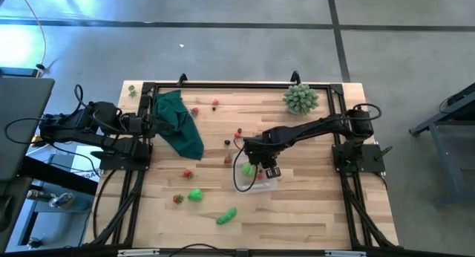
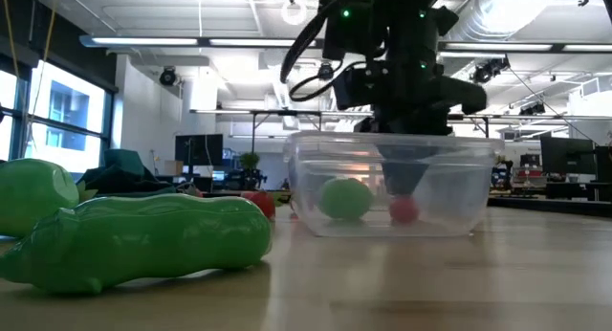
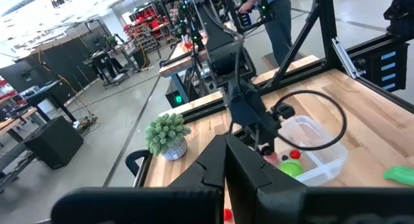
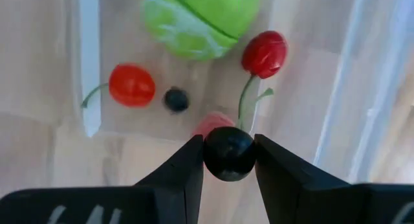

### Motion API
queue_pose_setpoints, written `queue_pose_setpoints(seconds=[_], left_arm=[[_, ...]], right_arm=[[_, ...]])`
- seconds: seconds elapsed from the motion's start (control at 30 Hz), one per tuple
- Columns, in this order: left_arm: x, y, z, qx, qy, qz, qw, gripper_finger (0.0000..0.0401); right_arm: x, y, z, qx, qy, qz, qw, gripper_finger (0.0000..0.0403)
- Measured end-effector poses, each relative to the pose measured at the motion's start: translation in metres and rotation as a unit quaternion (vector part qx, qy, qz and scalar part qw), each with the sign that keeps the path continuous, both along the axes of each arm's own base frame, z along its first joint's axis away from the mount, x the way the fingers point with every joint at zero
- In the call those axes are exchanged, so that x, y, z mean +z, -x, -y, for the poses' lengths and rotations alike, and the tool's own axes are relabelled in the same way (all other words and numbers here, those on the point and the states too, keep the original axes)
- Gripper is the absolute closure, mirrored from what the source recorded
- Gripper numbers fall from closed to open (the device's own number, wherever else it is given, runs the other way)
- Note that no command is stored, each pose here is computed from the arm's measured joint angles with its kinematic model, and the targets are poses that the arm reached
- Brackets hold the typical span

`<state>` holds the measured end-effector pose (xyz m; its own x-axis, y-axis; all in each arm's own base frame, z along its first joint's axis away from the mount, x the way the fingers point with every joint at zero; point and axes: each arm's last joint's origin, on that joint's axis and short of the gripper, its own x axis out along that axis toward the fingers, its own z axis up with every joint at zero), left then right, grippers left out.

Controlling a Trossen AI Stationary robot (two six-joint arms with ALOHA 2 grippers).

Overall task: Pick and placing Produce into tupperware
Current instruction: Put the right black cherry into the container

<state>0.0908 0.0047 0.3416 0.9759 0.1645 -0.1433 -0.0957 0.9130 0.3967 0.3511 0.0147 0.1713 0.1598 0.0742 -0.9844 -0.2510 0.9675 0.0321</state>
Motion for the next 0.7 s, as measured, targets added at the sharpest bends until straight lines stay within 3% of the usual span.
queue_pose_setpoints(seconds=[0.3, 0.7], left_arm=[[0.0000, 0.0000, 0.0000, 0.000, 0.000, 0.000, 1.000, 0.0400], [-0.0001, 0.0000, 0.0000, 0.000, 0.000, 0.000, 1.000, 0.0400]], right_arm=[[0.0005, -0.0027, 0.0078, -0.016, -0.009, 0.012, 1.000, 0.0295], [0.0016, -0.0061, 0.0048, -0.025, -0.062, 0.027, 0.997, 0.0290]])
